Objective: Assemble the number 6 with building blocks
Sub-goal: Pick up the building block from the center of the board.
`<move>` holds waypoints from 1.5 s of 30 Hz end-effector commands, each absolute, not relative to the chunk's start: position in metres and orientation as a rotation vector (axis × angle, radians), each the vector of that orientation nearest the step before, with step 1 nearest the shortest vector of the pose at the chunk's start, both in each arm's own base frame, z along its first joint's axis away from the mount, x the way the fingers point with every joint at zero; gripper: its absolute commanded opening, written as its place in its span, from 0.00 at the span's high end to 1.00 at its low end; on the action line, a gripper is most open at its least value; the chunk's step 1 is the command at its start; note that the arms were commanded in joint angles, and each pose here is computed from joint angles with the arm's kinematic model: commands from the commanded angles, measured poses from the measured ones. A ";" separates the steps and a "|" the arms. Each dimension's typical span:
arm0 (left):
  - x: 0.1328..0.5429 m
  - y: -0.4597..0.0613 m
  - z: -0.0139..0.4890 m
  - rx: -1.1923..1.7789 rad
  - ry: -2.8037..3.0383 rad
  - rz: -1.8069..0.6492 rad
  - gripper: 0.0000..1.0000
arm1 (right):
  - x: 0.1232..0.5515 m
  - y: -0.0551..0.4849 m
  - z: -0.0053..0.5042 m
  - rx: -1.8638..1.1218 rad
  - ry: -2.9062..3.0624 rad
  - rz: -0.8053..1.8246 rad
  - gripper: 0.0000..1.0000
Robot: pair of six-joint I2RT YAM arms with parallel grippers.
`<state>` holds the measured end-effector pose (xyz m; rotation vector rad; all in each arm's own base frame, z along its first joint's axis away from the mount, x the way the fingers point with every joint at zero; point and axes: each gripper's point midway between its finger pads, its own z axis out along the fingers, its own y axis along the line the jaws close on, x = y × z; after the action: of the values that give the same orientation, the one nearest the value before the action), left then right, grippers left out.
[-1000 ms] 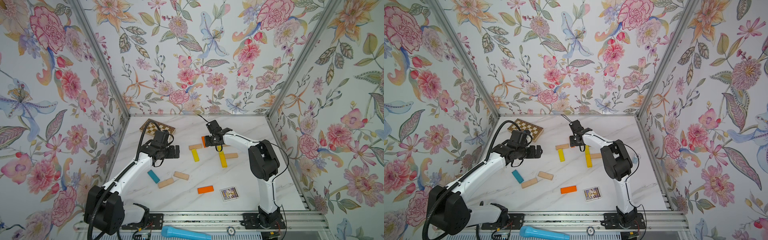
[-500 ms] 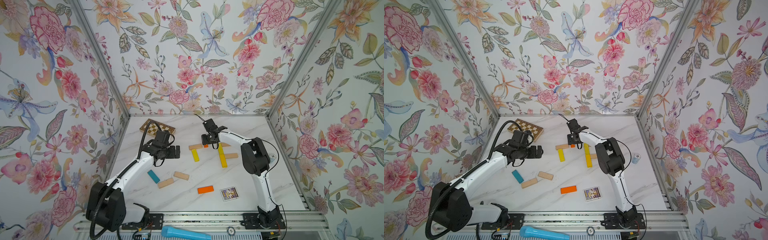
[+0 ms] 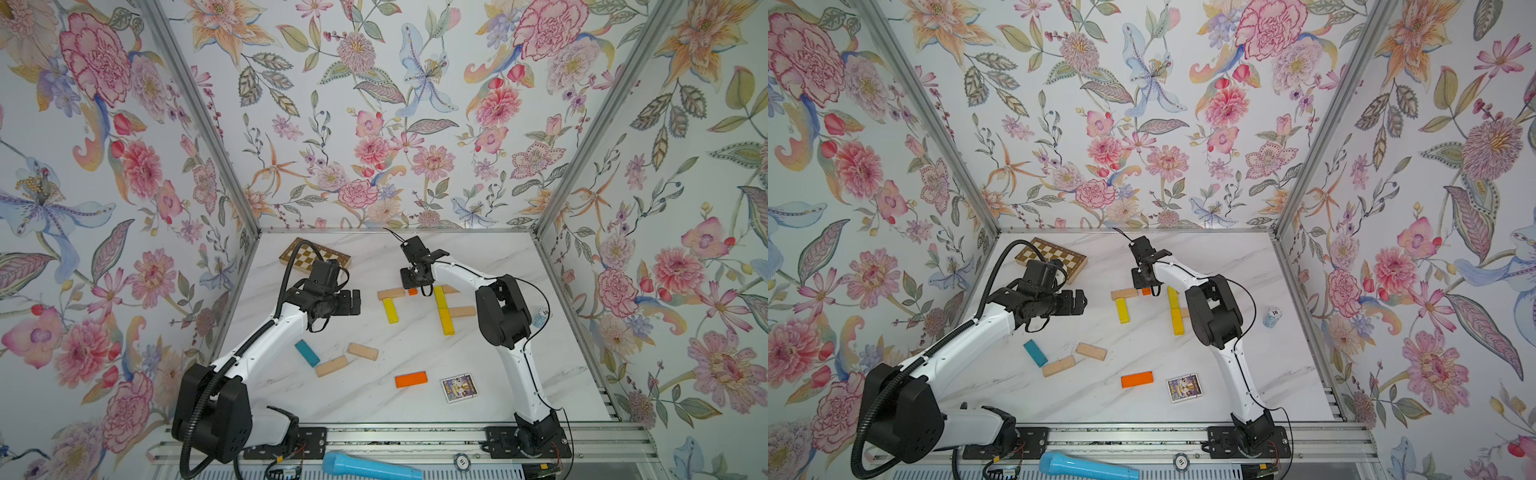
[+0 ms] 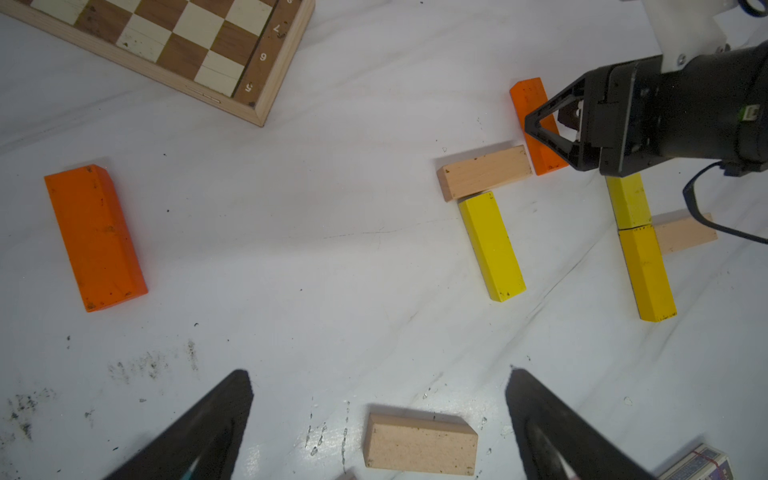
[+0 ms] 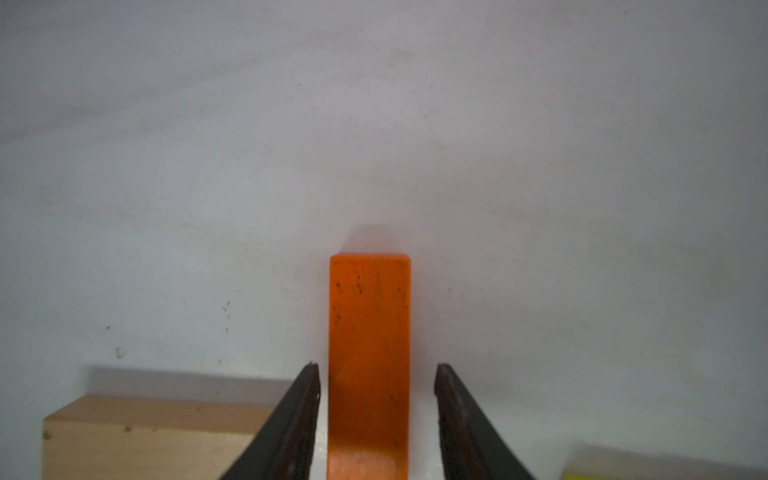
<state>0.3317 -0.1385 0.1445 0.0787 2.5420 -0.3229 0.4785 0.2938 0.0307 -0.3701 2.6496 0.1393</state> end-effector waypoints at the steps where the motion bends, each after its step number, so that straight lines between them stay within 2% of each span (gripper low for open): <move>1: 0.331 -0.135 0.143 0.091 2.538 -0.309 0.01 | 0.468 0.296 0.016 -0.409 2.698 0.097 0.54; 5: 0.331 -0.135 0.142 0.091 2.534 -0.313 0.01 | 0.465 0.296 0.010 -0.422 2.715 0.093 0.56; 8: 0.331 -0.135 0.142 0.095 2.533 -0.311 0.01 | 0.465 0.294 0.012 -0.419 2.722 0.088 0.67; 12: 0.331 -0.135 0.143 0.099 2.530 -0.307 0.01 | 0.469 0.295 0.037 -0.407 2.691 0.115 0.75; 19: 0.331 -0.138 0.140 0.129 2.543 -0.314 0.01 | 0.480 0.294 0.136 -0.341 2.538 0.236 0.77; 23: 0.329 -0.139 0.138 0.148 2.555 -0.320 0.01 | 0.471 0.281 0.197 -0.301 2.453 0.299 0.76; 25: 0.330 -0.140 0.141 0.151 2.550 -0.327 0.01 | 0.458 0.274 0.221 -0.292 2.429 0.327 0.76; 31: 0.331 -0.148 0.143 0.159 2.544 -0.356 0.01 | 0.416 0.208 0.263 -0.191 2.383 0.318 0.76; 38: 0.326 -0.175 0.152 0.206 2.489 -0.386 0.01 | 0.340 0.129 0.252 -0.079 2.434 0.249 0.75; 45: 0.322 -0.200 0.156 0.284 2.483 -0.370 0.01 | 0.278 0.099 0.223 0.005 2.500 0.265 0.74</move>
<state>0.3154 -0.1925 0.1459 0.2891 2.5117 -0.3902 0.2991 0.1051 0.2324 -0.0368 2.4601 0.2447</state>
